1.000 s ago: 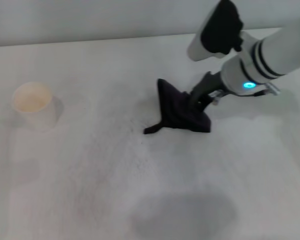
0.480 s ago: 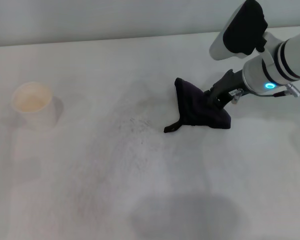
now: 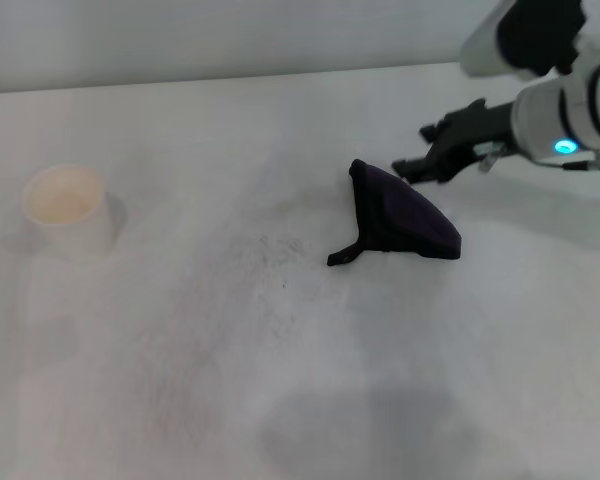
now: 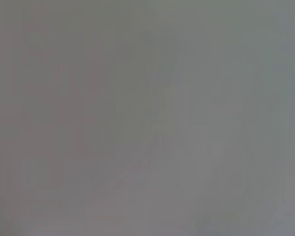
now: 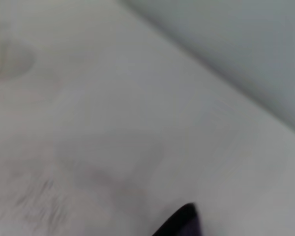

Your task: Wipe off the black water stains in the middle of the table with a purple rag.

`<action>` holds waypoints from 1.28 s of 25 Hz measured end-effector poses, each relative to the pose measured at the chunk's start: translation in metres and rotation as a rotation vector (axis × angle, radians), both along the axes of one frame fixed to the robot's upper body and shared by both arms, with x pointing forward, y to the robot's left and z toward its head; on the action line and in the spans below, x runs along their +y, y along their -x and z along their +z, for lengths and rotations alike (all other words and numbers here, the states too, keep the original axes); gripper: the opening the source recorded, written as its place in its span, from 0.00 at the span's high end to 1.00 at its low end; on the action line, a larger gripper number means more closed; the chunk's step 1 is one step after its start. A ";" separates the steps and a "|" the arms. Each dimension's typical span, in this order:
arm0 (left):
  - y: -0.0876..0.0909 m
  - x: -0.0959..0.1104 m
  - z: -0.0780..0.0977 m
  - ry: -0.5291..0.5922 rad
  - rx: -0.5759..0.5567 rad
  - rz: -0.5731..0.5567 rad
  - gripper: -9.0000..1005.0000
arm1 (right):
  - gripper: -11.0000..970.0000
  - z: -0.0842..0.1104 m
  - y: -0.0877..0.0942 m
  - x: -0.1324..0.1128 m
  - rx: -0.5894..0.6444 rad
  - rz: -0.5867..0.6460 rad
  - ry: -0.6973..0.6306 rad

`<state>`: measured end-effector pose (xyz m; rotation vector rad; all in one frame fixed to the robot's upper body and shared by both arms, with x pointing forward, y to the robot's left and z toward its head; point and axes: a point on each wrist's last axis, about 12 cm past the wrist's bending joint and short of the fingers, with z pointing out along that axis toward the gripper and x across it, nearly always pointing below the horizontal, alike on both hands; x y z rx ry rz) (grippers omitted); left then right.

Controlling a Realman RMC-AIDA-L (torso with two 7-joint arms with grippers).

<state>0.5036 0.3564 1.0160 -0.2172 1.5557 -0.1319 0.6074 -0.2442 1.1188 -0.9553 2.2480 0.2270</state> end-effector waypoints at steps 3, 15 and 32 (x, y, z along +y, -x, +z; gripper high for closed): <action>-0.001 0.000 0.000 -0.001 -0.001 -0.001 0.12 | 0.33 0.005 -0.001 -0.015 -0.052 -0.058 -0.123; -0.004 0.001 0.002 0.000 -0.001 0.003 0.12 | 0.11 -0.013 0.030 -0.099 -0.430 -0.354 -0.890; -0.013 0.003 0.006 0.011 -0.010 0.030 0.12 | 0.10 -0.099 0.074 -0.135 -0.678 -0.750 -0.360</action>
